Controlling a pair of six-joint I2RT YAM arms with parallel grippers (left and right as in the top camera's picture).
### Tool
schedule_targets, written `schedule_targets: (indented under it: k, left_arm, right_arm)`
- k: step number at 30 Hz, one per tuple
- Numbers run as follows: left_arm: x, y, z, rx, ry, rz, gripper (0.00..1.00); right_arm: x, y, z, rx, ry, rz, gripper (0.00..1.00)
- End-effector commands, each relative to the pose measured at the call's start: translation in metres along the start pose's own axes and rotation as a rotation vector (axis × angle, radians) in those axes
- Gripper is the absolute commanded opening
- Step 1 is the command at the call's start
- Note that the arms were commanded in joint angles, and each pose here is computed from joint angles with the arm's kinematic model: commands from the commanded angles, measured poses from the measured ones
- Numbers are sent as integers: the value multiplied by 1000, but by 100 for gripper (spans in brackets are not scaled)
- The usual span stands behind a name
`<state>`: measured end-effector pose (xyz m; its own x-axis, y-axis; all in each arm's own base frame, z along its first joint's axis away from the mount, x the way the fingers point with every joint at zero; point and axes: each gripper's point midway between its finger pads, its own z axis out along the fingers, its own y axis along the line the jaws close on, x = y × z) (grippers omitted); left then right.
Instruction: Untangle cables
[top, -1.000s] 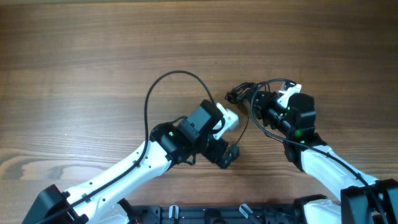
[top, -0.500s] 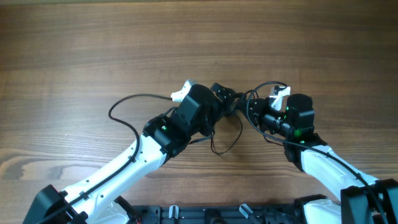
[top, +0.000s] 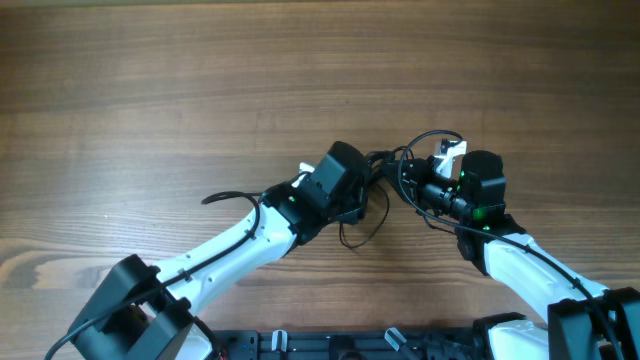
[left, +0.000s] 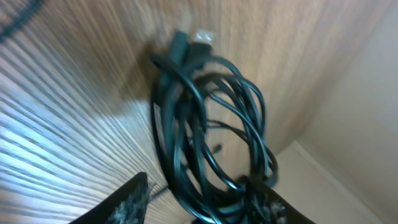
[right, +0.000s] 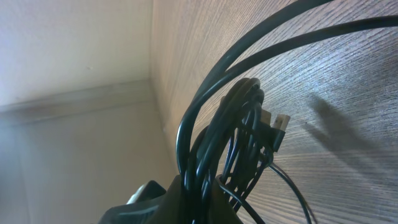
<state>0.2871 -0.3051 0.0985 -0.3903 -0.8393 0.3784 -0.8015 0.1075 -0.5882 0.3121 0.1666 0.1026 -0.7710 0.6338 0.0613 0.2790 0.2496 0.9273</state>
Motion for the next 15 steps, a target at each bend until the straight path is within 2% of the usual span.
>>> schedule_targets:
  k: [1, 3, 4, 5, 6, 8, 13, 15]
  left_arm:
    - [3, -3, 2, 19, 2, -103, 45]
    - [2, -3, 2, 18, 2, -103, 45]
    - [3, -2, 2, 17, 2, -102, 42]
    - [4, -1, 2, 15, 3, -99, 34]
    - [5, 0, 3, 14, 5, -96, 34]
    - [4, -1, 3, 21, -7, -94, 45]
    - [-2, 2, 8, 16, -32, -94, 46]
    - [-3, 5, 10, 7, -38, -94, 34]
  right_arm:
    - [2, 3, 0, -11, 16, 7, 4]
    - [2, 3, 0, -11, 16, 8, 4]
    - [2, 3, 0, -11, 16, 10, 4]
    - [2, 3, 0, -12, 19, 10, 4]
    - [3, 3, 0, -12, 20, 10, 4]
    - [3, 3, 0, -13, 25, 10, 5]
    - [11, 5, 0, -24, 69, 20, 4]
    - [11, 5, 0, -24, 71, 25, 4]
